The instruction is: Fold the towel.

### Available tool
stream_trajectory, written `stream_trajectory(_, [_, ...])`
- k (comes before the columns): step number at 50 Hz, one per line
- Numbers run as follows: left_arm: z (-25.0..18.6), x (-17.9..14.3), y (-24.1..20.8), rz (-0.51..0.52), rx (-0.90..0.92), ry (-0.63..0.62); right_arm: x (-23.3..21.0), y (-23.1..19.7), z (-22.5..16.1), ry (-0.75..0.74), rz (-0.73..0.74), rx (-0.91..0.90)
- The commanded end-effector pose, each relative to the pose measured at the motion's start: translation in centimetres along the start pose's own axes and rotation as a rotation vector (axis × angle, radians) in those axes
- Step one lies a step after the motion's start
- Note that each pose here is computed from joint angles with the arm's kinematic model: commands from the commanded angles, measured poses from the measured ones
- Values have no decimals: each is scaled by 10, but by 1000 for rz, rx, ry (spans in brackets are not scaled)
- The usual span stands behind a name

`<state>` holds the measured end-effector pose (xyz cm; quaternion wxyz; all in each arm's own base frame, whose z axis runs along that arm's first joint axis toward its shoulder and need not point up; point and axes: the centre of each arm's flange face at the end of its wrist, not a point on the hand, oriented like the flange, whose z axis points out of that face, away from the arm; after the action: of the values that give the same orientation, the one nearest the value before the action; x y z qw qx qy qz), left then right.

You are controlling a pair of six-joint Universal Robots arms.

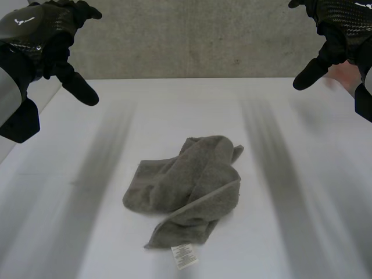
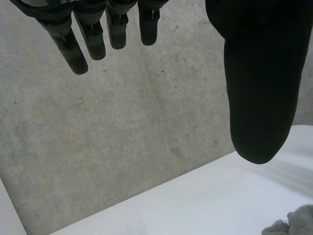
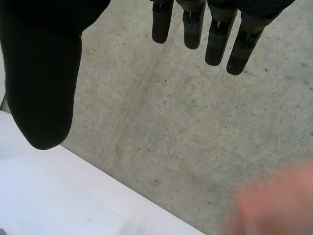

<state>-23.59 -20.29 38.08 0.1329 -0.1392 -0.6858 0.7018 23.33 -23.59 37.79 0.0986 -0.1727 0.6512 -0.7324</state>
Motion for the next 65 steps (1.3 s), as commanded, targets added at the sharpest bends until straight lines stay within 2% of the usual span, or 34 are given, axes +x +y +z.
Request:
stream_trajectory(1, [1, 1, 4, 2, -14, 2, -2, -1, 0, -15, -4, 5])
stream_trajectory(7, [4, 2, 10, 3, -34, 6, -9, 2, -1, -77, -42, -11])
stream_trajectory(10, [11, 4, 24, 5, -91, 11, -19, 15, -3, -153, -113, -46])
stream_trajectory(12, [12, 10, 41, -2, -164, 31, -28, 44, 3, -234, -206, -124])
stream_trajectory(15, [8, 15, 51, -9, -212, 47, -33, 60, 6, -279, -260, -149])
stream_trajectory(17, [-3, 22, 75, -49, -319, 61, -42, 85, 10, -370, -389, -162])
stream_trajectory(18, [-3, 22, 75, -49, -320, 61, -42, 85, 10, -370, -390, -162])
stream_trajectory(20, [-15, 24, 105, -136, -424, 48, -52, 110, 13, -469, -483, -161])
stream_trajectory(21, [-15, 24, 105, -136, -424, 48, -52, 110, 13, -469, -484, -161])
stream_trajectory(22, [-18, 24, 118, -187, -456, 34, -57, 125, 16, -518, -506, -167])
stream_trajectory(23, [-18, 24, 118, -187, -456, 34, -61, 140, 20, -558, -513, -176])
stream_trajectory(25, [-24, 29, 144, -264, -512, 27, -63, 155, 25, -588, -504, -188])
stream_trajectory(26, [-24, 29, 144, -265, -512, 27, -63, 155, 25, -588, -504, -188])
stream_trajectory(28, [-33, 40, 166, -288, -560, 49, -68, 182, 34, -635, -488, -199])
stream_trajectory(39, [-58, 73, 215, -234, -696, 150, -77, 242, 52, -651, -479, -172])
stream_trajectory(45, [-50, 84, 228, -229, -650, 175, -81, 257, 58, -647, -490, -136])
stream_trajectory(51, [-35, 84, 227, -228, -535, 134, -83, 256, 72, -614, -515, -56])
stream_trajectory(54, [-20, 83, 217, -229, -426, 96, -80, 241, 88, -551, -521, 20])
stream_trajectory(56, [0, 82, 199, -193, -307, 66, -71, 213, 106, -445, -469, 82])
stream_trajectory(57, [0, 82, 199, -193, -307, 65, -71, 213, 106, -444, -469, 82])
stream_trajectory(58, [13, 79, 184, -165, -240, 49, -63, 193, 116, -368, -427, 120])
stream_trajectory(59, [13, 79, 184, -164, -239, 49, -63, 193, 116, -367, -426, 120])
stream_trajectory(61, [44, 62, 147, -112, -91, -14, -46, 146, 133, -202, -325, 217])
stream_trajectory(62, [44, 62, 147, -112, -91, -15, -46, 146, 133, -201, -324, 218])
stream_trajectory(64, [68, 48, 99, -68, 80, -60, -29, 98, 140, -67, -230, 333])
stream_trajectory(65, [68, 48, 98, -68, 81, -60, -29, 98, 140, -66, -230, 333])
